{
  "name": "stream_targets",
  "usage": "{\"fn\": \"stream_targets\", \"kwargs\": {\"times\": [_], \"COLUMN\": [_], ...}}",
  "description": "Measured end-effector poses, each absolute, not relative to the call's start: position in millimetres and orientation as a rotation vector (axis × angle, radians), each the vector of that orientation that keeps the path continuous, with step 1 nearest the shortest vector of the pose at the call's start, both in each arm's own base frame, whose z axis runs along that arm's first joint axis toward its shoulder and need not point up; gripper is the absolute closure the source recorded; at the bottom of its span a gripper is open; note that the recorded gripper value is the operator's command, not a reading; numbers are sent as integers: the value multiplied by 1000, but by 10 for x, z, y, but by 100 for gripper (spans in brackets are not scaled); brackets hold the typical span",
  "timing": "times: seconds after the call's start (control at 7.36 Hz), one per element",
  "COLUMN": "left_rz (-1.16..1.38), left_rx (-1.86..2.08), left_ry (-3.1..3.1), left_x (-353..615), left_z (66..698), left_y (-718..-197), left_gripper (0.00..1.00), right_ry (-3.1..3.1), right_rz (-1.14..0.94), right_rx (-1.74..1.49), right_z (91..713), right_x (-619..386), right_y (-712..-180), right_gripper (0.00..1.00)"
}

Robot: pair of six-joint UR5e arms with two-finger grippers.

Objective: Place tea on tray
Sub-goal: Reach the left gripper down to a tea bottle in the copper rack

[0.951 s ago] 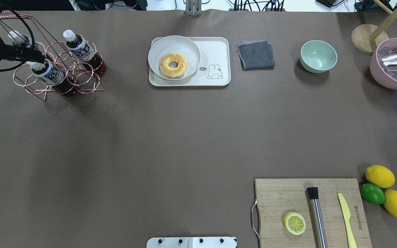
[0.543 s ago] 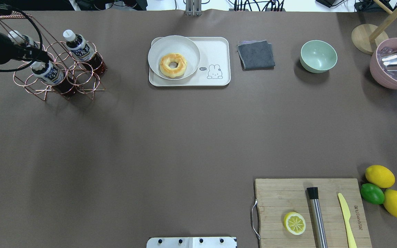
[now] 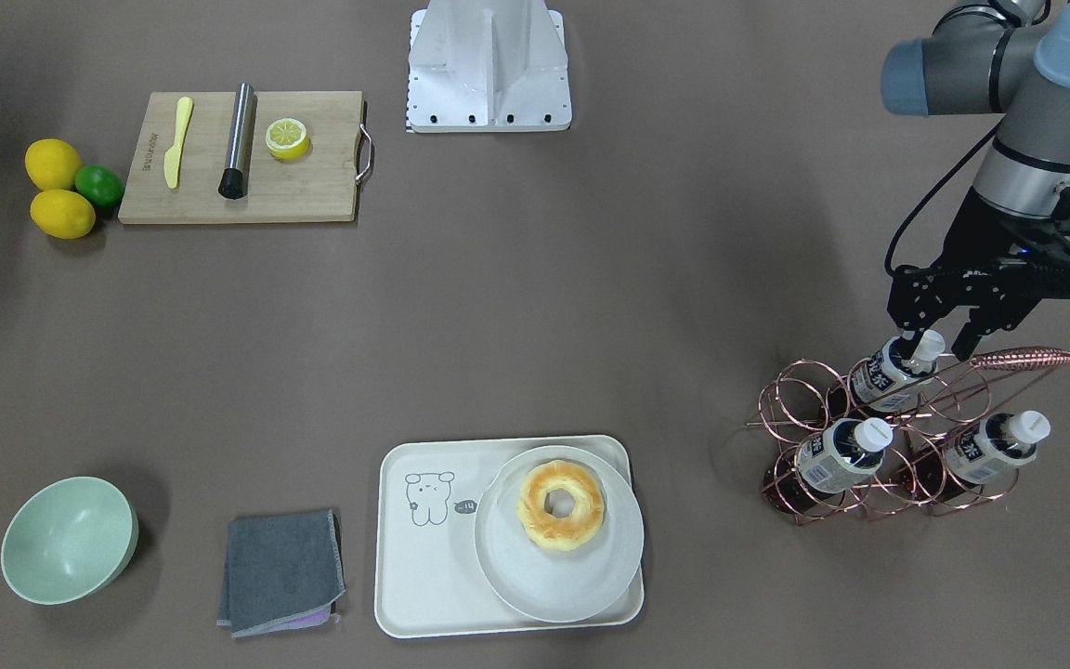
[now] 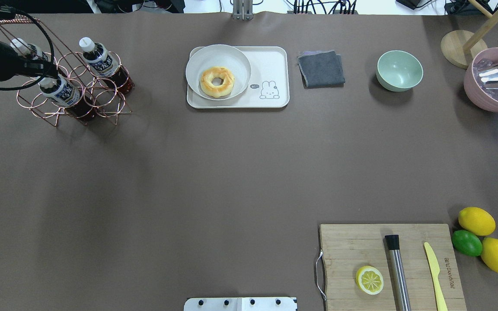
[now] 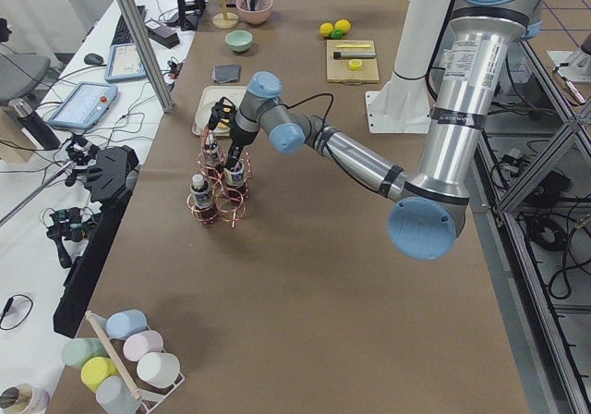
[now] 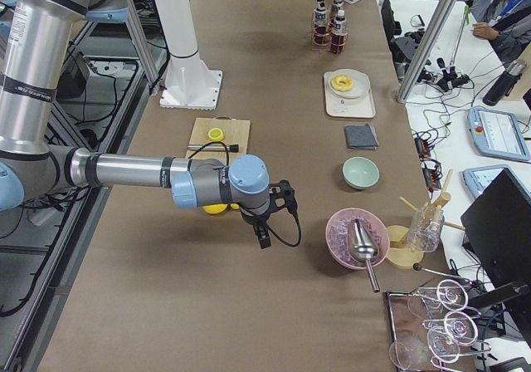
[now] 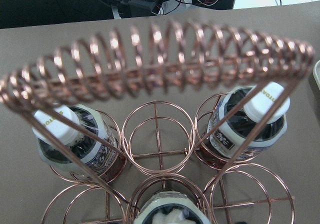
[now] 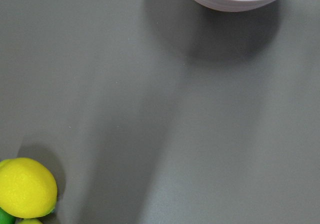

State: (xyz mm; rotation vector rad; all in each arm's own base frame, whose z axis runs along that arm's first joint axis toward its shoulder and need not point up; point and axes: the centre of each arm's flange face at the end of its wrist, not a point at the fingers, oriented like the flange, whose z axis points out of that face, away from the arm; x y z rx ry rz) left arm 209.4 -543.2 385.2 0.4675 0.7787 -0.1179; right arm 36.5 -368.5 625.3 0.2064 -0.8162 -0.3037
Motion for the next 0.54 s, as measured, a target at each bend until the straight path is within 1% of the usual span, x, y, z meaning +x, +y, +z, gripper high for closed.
{"fn": "stream_targets", "kwargs": {"times": [0.14,0.27,0.41,0.54], "left_rz": [-124,-126,-127,-127], "left_rx": [469,468,467,467], "left_ry": [772,769,768,769], "left_x": [2103,2112,2115,2116], "left_z": [3865,3877,3882,3880], "left_y": [-5428,-5422,-5420,-5417], "left_gripper": [60,69,89,100], "right_ry": [-824,-830,-835,-837], "right_rz": [-302,-303,-303,-302], "right_rx": [207,209,213,215], "right_z": [6242,6225,6197,6181], "right_x": [360,356,352,351], "right_y": [-3687,-3691,-3695,-3698], "right_gripper": [0,0,0,0]}}
